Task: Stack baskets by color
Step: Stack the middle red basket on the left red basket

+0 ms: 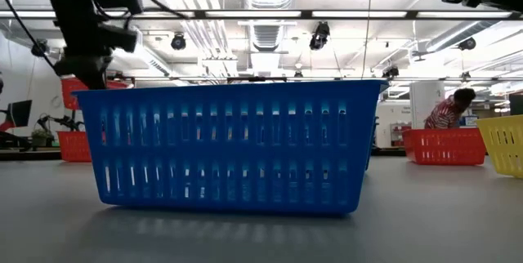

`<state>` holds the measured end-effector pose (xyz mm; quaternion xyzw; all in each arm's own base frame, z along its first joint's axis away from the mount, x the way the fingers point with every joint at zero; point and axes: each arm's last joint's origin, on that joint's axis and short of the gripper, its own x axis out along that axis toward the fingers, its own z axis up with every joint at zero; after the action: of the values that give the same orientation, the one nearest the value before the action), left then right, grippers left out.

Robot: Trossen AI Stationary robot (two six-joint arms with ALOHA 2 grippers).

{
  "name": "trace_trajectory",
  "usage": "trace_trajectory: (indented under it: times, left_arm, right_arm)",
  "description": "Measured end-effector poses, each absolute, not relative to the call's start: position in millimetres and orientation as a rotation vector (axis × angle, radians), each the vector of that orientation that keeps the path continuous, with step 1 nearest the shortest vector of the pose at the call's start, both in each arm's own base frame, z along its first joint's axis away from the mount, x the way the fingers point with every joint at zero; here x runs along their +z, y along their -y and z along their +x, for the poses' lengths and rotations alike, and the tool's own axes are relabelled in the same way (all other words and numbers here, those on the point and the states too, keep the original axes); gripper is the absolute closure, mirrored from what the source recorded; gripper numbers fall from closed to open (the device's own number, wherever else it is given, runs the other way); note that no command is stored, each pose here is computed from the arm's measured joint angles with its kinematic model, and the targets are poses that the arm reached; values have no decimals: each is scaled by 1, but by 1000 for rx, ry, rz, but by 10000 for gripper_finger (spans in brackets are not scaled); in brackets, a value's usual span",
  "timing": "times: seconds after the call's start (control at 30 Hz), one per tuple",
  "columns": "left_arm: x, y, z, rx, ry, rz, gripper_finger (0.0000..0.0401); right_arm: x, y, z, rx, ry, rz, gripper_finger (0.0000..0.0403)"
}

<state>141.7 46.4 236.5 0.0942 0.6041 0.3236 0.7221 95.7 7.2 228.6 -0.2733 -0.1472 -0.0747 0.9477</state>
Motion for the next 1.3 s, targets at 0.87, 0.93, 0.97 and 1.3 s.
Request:
trace_trajectory:
  times: [0.87, 0.93, 0.97, 1.3]
  left_arm:
    - [211, -98, 158, 397, -1382, 33, 401]
    - [210, -100, 159, 429, -1369, -2, 401]
    - [210, -100, 159, 436, -1369, -11, 401]
    - [205, -98, 157, 419, -1383, -42, 385]
  right_arm:
    - [229, -7, 95, -155, 306, -570, 394]
    - [229, -7, 95, -155, 306, -570, 394]
    - [229, -7, 95, -155, 305, -570, 394]
    - [229, -7, 96, -154, 305, -570, 394]
